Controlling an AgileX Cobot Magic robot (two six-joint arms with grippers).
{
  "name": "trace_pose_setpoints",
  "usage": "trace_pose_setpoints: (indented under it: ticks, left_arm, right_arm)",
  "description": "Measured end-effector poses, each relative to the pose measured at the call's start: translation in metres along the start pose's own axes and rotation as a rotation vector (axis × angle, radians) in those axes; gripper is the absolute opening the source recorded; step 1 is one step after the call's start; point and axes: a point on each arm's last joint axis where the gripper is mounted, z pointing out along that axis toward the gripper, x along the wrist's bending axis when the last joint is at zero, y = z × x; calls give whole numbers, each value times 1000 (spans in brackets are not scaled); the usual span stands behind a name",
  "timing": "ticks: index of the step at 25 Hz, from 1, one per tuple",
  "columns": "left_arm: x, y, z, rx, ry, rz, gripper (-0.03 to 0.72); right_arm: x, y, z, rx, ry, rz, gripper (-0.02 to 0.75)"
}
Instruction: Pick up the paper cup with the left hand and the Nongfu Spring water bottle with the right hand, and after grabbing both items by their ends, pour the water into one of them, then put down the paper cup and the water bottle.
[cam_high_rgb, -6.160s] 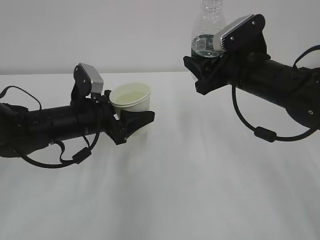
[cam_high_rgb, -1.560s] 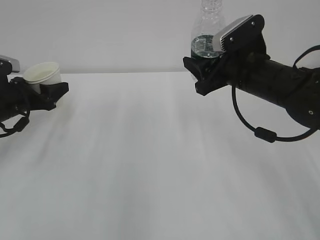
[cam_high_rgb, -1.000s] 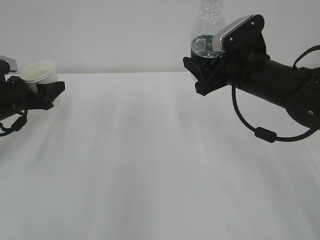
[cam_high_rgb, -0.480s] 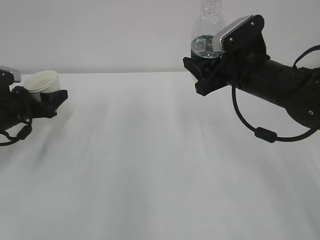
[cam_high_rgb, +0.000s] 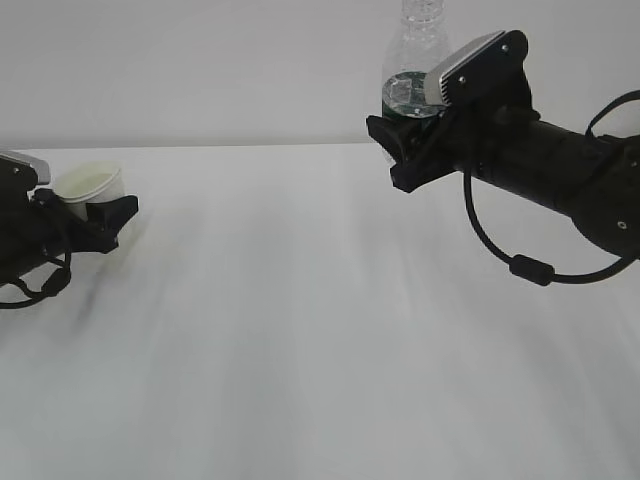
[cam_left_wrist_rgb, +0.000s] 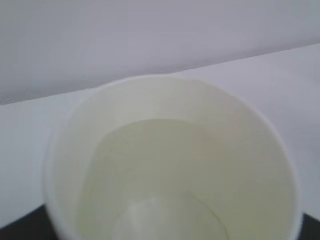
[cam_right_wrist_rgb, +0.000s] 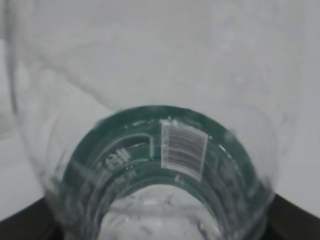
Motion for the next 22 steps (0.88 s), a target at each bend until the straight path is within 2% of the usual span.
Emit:
trace_pose_setpoints:
  ticks: [5, 13, 22]
  left_arm:
    - [1, -13, 1, 26, 11, 9, 459]
    - [2, -13, 1, 24, 23, 44, 459]
    - [3, -16, 1, 30, 33, 42, 459]
  right_arm:
    - [0, -1, 0, 8, 0, 0, 482]
    - [0, -1, 0, 13, 0, -2, 483]
    - [0, -1, 0, 14, 1, -9, 482]
